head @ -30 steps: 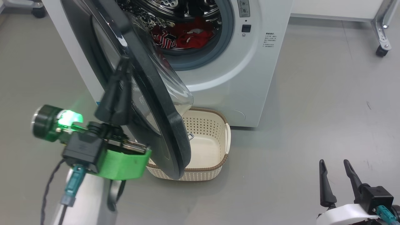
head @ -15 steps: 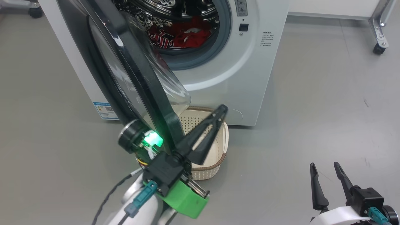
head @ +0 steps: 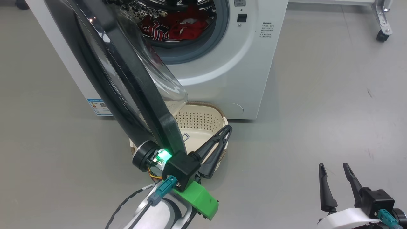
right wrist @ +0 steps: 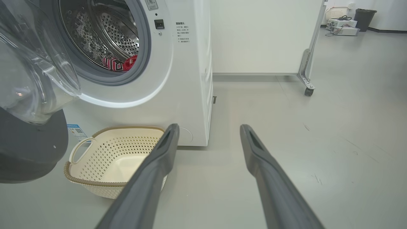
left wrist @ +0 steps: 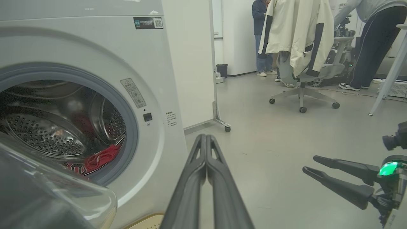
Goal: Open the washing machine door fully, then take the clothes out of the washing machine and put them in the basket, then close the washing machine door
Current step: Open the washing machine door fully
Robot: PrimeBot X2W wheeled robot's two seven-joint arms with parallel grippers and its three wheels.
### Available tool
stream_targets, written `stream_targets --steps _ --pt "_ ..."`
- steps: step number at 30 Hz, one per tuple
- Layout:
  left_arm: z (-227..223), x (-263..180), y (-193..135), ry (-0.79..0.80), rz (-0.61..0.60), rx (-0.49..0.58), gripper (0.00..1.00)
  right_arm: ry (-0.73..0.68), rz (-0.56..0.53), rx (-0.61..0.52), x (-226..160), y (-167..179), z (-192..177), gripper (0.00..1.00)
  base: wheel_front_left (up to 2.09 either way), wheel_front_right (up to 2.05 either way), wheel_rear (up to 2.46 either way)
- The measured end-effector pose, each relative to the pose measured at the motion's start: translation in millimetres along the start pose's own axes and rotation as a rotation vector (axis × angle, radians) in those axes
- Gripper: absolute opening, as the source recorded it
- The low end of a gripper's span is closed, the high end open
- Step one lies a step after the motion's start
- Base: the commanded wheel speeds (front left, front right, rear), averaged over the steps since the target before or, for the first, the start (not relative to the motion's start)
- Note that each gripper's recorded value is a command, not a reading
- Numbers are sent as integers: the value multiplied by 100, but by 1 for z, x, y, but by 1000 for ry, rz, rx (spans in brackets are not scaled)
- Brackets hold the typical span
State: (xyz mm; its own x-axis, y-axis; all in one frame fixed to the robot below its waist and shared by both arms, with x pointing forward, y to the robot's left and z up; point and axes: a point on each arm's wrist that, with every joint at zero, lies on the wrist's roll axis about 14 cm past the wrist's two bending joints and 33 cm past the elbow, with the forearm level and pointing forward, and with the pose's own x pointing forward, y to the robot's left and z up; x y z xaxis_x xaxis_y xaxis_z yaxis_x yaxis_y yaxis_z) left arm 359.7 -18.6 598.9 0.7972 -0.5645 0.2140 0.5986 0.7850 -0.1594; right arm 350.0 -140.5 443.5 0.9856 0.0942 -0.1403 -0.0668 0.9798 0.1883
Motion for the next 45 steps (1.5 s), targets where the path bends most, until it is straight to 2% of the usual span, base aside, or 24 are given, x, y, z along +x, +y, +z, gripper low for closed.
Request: stream_targets --steps 8,15,45 --pt "-30 -3 29 115 120 -19 0 12 -2 5 5 -2 -4 100 0 0 0" --pt "-42 -9 51 157 198 -56 0 21 10 5 11 1 -6 100 0 0 0" --pt "-49 -25 65 180 275 -48 0 24 44 -17 25 7 -7 100 0 0 0"
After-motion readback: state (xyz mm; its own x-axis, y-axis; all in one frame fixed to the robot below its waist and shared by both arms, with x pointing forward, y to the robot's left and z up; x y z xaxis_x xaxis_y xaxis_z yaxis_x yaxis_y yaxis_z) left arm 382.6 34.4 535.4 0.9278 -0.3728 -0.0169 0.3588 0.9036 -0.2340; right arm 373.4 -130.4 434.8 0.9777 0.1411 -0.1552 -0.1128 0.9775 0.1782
